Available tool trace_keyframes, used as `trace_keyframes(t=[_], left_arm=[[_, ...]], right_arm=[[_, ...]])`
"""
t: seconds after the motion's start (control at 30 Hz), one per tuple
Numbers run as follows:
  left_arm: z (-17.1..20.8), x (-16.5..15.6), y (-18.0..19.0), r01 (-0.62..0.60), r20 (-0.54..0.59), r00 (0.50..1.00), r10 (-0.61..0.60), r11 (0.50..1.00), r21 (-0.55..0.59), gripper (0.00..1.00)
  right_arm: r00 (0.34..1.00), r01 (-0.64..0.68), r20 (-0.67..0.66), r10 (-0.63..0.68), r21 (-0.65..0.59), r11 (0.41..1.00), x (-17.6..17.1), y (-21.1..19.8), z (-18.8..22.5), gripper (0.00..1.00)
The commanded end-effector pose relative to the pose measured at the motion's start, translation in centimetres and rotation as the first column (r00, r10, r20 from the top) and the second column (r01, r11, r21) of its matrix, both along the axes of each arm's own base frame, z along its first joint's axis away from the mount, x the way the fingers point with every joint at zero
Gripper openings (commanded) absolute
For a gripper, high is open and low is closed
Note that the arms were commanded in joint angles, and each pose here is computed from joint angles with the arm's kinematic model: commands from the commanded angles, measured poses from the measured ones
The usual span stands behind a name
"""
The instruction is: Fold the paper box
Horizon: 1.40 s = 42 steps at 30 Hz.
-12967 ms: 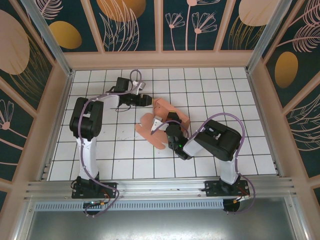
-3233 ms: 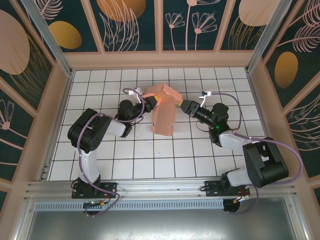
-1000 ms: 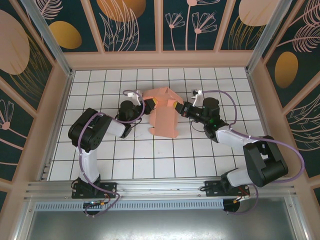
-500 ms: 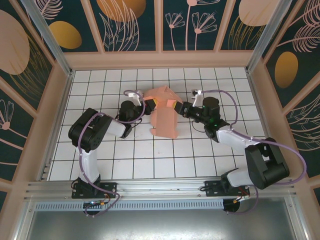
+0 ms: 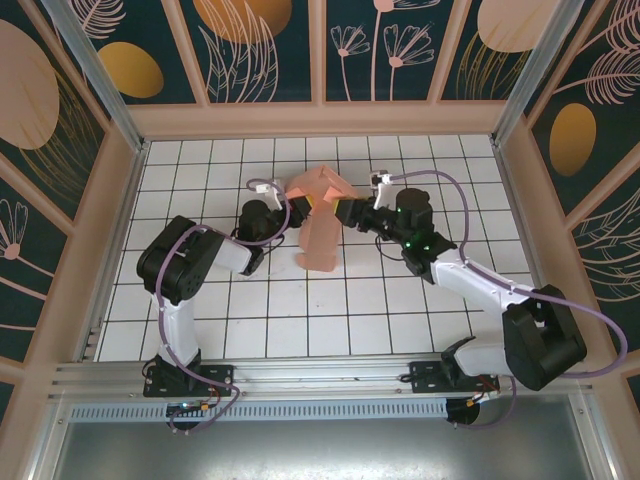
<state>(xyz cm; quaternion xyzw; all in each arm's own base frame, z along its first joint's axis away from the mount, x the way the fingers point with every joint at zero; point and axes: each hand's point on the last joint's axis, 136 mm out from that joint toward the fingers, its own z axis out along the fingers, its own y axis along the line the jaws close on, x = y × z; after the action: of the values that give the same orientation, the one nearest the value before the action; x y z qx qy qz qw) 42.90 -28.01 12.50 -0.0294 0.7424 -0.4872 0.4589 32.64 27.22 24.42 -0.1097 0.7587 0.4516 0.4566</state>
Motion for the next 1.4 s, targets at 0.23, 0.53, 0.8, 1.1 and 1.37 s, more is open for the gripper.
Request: trace_keyframes(t=[0.23,0.53,0.8,1.1,1.37], left_arm=[[0.7,0.2,0.2,-0.025,0.004,1.0,0.025,0.999,0.023,0.0],[0.0,0.6,0.9,-0.08,-0.013,0.997,0.08,0.997,0.024,0.0],[-1.3,1.5,2.2,-0.165,-0.028,0.986,0.167,0.984,0.072,0.0],[-1.8,1.9,3.9,-0.25,-0.05,0.965,0.257,0.961,0.123,0.0],[-2.7,2.1,5.4,-0.318,-0.091,0.936,0.339,0.929,0.189,0.0]], right_arm=[[0.968,0.161,0.201,-0.15,-0.038,0.986,0.4,-2.6,5.4,0.65],[0.937,0.248,0.258,-0.238,-0.008,0.969,-1.1,-5.7,8.1,0.7],[0.927,0.249,0.308,-0.216,-0.069,0.966,-0.7,-3.0,11.9,0.68],[0.975,0.182,0.174,-0.135,-0.287,0.941,2.2,4.2,9.9,0.64],[0.98,0.169,-0.027,-0.196,-0.409,0.897,4.7,7.0,5.8,0.59]])
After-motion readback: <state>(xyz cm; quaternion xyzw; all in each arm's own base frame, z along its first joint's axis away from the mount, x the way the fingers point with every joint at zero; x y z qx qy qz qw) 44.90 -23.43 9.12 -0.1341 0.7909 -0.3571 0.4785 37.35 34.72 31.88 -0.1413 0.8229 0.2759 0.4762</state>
